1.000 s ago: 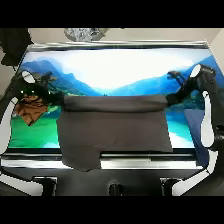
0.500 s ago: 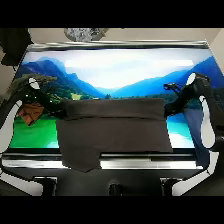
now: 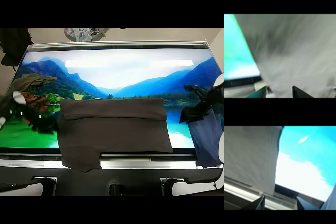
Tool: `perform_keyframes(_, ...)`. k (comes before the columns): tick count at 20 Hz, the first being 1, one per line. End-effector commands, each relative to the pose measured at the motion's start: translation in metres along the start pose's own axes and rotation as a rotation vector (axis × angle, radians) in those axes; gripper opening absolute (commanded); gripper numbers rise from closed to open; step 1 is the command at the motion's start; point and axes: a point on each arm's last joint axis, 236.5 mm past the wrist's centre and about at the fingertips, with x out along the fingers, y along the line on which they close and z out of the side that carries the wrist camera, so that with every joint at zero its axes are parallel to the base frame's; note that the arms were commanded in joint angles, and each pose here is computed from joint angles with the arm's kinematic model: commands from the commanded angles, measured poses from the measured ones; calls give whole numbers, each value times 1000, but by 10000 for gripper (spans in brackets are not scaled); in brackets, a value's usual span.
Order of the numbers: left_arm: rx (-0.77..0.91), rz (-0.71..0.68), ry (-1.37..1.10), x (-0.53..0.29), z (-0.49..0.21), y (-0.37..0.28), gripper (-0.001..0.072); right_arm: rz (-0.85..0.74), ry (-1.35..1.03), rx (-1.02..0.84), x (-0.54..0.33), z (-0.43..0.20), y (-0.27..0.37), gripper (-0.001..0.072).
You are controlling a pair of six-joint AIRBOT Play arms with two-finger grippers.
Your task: Fold the shirts.
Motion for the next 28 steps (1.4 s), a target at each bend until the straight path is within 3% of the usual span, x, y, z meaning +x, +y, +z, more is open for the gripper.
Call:
perform_keyframes(1,-26,-28,33,50,-61,6,413,18,12,24,9,-13,2,509)
perform_keyframes(11,-58,-79,34,98,-87,-6,382,35,33,29,19,-19,4,521)
perform_keyframes(12,-67,-71,27,100,-85,-7,318,47,50,27,29,-25,7,573)
perform_keyframes(13,-75,-65,8,101,-80,-7,193,54,58,27,39,-33,10,581)
perform_keyframes(15,-77,-58,-19,102,-74,-7,94,61,56,11,64,-50,20,585)
perform_keyframes(16,-75,-56,-28,102,-72,-7,33,66,65,8,76,-63,25,630)
perform_keyframes(21,-61,-53,-58,101,-66,-7,27,79,43,25,118,-74,32,633)
perform_keyframes(24,-44,-53,-63,100,-65,-7,28,89,-12,67,123,-61,34,574)
perform_keyframes(28,-41,-53,-68,99,-65,-7,28,130,-5,96,137,-65,42,573)
